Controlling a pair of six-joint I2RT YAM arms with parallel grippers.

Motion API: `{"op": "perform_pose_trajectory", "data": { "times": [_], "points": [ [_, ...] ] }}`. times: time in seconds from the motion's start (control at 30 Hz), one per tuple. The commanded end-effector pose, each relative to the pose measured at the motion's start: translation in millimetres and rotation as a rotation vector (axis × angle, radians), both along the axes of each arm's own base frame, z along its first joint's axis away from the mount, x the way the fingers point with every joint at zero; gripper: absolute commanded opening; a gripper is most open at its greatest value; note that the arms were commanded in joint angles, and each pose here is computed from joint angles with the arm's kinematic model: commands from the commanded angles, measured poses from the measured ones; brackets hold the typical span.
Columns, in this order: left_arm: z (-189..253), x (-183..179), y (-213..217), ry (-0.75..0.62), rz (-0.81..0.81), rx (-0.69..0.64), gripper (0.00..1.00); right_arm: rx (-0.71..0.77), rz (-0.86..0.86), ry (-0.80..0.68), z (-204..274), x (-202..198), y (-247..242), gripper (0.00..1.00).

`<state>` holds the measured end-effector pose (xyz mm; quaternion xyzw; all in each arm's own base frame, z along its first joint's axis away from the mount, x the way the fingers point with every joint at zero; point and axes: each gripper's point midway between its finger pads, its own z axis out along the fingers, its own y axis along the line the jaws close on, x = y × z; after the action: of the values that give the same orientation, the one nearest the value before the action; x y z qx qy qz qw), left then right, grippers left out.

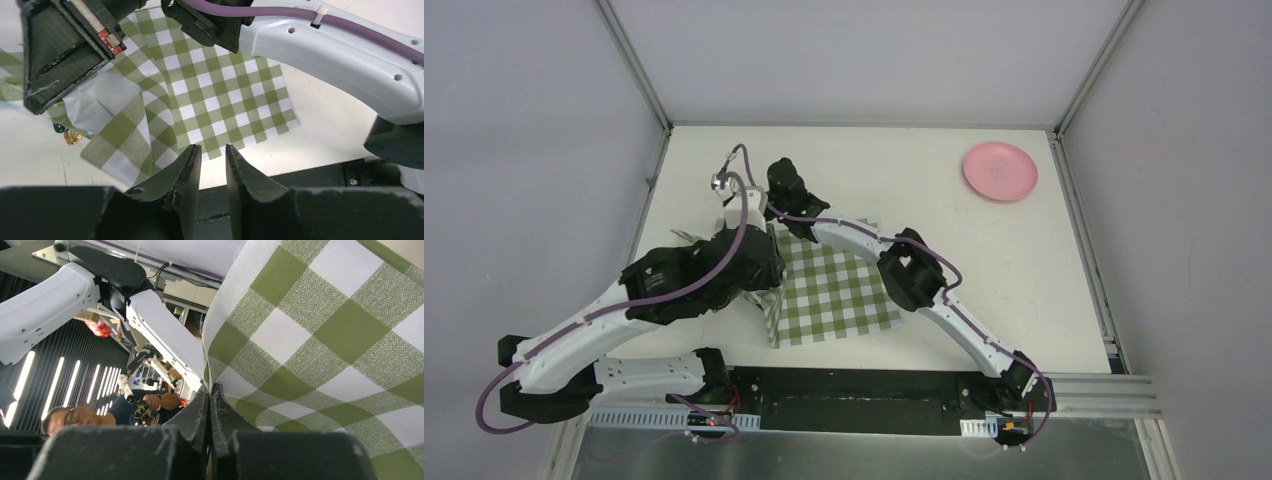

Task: Set the dinner table for one person
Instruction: Flatten out the napkin at the center of the board.

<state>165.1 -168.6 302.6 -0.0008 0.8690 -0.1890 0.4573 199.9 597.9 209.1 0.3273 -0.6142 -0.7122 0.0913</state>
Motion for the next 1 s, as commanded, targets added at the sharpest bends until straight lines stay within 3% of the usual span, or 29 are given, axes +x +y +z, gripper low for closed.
{"op": "perform_pose_trajectory", "data": {
  "times": [0.0, 0.33, 0.57, 0.6, 0.7, 0.73, 0.97],
  "points": [
    [-16, 7, -10, 0.033, 0.005, 0.076, 0.25, 0.163, 0.097, -0.088, 43, -26, -7, 0.0],
    [0, -1, -15, 0.04, -0.049, 0.027, 0.01, 0.242, 0.164, -0.162, 55, -45, -14, 0.0],
    [25, -9, -2, -0.002, -0.065, -0.047, 0.05, 0.284, 0.163, -0.192, 57, -55, -8, 0.0],
    [26, -9, 0, -0.003, -0.061, -0.048, 0.05, 0.279, 0.169, -0.19, 55, -56, -8, 0.06],
    [27, -10, 2, -0.007, -0.057, -0.052, 0.05, 0.269, 0.207, -0.181, 52, -67, -9, 0.59],
    [27, -10, 2, -0.01, -0.057, -0.052, 0.05, 0.267, 0.233, -0.181, 51, -74, -12, 0.71],
    [32, -9, 5, -0.024, -0.049, -0.058, 0.06, 0.27, 0.346, -0.203, 53, -109, -17, 0.85]
  ]
}}
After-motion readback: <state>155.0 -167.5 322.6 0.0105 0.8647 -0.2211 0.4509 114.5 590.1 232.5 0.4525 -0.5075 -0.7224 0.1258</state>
